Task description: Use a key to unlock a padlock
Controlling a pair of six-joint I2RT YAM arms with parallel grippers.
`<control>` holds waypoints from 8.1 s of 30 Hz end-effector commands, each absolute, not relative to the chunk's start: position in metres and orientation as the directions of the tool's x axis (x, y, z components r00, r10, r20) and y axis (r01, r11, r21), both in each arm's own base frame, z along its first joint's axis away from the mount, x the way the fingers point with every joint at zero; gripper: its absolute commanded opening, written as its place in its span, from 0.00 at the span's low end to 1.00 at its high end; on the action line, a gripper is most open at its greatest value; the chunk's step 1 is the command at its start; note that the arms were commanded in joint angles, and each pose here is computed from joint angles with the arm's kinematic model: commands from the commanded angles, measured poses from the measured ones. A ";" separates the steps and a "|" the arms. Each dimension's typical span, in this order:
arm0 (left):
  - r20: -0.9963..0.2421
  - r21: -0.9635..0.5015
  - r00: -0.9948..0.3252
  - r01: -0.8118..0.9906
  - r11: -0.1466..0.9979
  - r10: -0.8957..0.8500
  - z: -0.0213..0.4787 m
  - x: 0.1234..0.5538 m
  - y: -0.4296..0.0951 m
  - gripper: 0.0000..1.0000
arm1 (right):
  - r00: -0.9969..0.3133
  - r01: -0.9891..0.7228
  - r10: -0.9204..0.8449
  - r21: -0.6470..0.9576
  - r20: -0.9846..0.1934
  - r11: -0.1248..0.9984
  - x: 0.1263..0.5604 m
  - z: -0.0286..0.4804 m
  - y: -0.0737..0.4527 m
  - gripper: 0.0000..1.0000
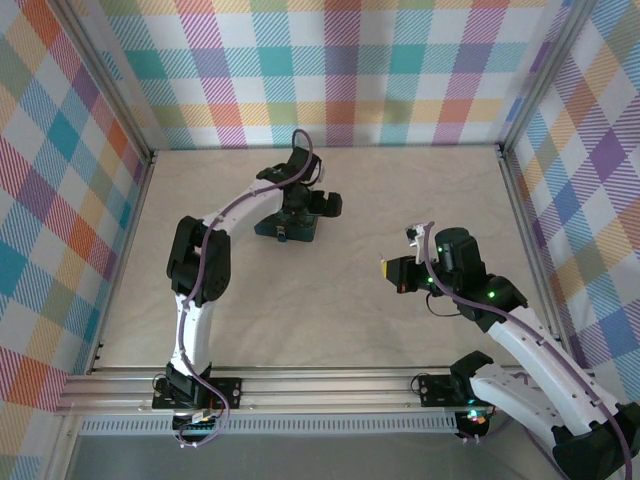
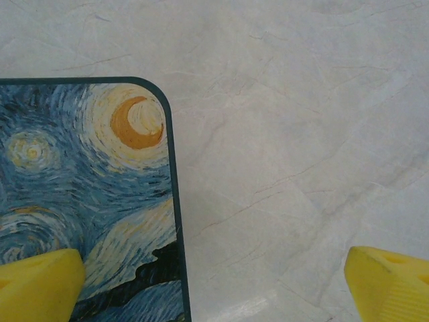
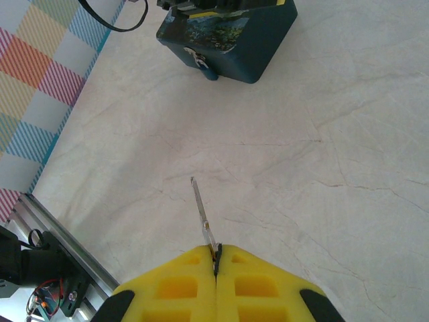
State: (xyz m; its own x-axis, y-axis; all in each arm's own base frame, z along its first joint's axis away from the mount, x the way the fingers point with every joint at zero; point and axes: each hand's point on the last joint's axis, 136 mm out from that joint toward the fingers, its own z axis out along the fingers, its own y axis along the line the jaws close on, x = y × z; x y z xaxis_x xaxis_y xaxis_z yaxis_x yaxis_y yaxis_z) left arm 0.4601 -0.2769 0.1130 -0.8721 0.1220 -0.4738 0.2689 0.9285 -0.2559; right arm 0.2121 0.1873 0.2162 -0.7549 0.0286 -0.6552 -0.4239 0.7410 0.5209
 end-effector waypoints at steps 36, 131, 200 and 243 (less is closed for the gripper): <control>-0.385 -0.302 -0.881 0.403 0.864 0.276 0.078 0.339 -0.358 1.00 | -0.821 -0.211 0.146 0.531 -0.551 0.821 0.211 0.195 0.137 0.00; -0.466 -0.738 -0.844 0.205 0.643 -0.266 0.102 0.331 -0.234 0.79 | -0.929 -0.216 0.111 0.762 -0.353 0.610 0.362 0.118 0.259 0.00; -0.570 -0.664 -0.821 0.474 0.579 0.019 0.041 0.343 -0.320 0.42 | -0.954 -0.190 0.030 0.677 -0.299 0.711 0.336 0.066 0.255 0.00; -0.539 -0.715 -0.833 0.371 0.592 -0.129 0.062 0.340 -0.335 0.28 | -0.928 -0.248 0.035 0.685 -0.371 0.685 0.343 0.103 0.265 0.00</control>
